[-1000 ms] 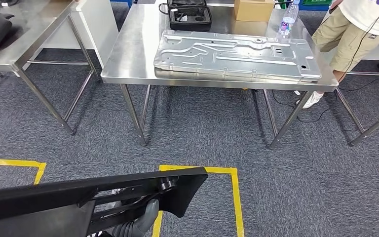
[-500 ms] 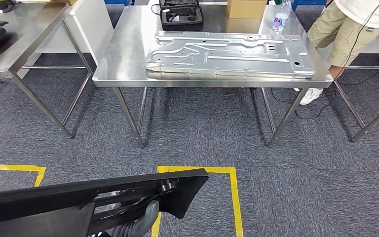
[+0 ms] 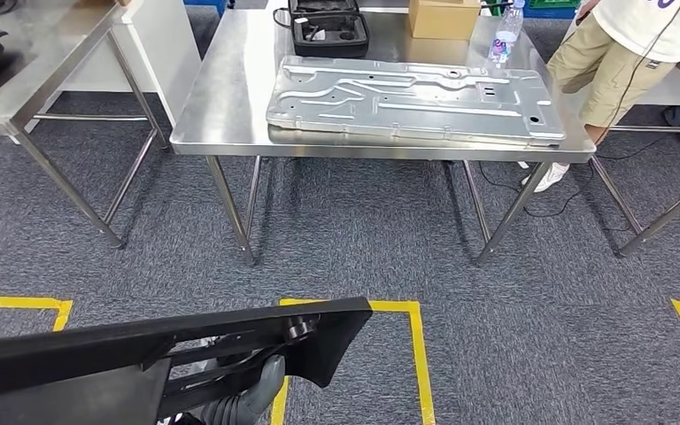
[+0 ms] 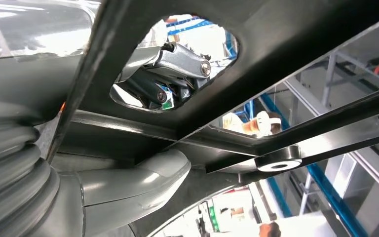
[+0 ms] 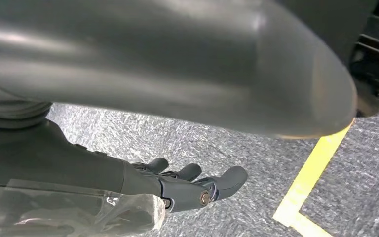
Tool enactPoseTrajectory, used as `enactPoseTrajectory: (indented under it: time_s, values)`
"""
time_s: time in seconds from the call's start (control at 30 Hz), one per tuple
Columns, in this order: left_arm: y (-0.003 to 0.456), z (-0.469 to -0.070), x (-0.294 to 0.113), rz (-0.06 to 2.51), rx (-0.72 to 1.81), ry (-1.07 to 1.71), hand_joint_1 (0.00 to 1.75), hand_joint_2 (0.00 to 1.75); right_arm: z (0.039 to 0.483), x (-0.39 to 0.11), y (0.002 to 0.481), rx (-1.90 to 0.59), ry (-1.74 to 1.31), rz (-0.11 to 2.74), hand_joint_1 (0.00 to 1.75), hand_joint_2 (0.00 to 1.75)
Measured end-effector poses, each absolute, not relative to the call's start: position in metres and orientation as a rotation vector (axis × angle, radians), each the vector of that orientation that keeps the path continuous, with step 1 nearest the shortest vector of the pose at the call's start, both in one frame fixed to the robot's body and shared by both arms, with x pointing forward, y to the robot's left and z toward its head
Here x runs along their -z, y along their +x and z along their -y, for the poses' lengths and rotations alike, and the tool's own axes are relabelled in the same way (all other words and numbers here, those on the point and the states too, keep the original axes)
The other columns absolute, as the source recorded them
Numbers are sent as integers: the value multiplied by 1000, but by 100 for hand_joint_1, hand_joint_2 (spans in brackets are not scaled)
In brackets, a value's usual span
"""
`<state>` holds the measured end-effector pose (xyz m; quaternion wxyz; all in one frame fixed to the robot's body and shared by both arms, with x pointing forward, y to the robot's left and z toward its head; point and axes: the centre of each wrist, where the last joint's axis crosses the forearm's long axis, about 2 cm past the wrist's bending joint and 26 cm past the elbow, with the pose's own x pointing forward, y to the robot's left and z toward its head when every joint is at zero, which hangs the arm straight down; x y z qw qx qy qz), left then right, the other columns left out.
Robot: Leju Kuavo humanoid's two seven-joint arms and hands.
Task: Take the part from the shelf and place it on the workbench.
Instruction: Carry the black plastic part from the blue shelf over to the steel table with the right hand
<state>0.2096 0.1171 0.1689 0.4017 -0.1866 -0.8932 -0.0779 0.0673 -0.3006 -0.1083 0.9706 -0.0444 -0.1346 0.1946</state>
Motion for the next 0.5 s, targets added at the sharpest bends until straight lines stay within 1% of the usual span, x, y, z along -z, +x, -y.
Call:
enactPoseTrajectory:
  time_s: [0.5]
  values:
    - [209,-117,-169,2257,199,-472,175,175,299,108,71,-408,-89,287,0,0]
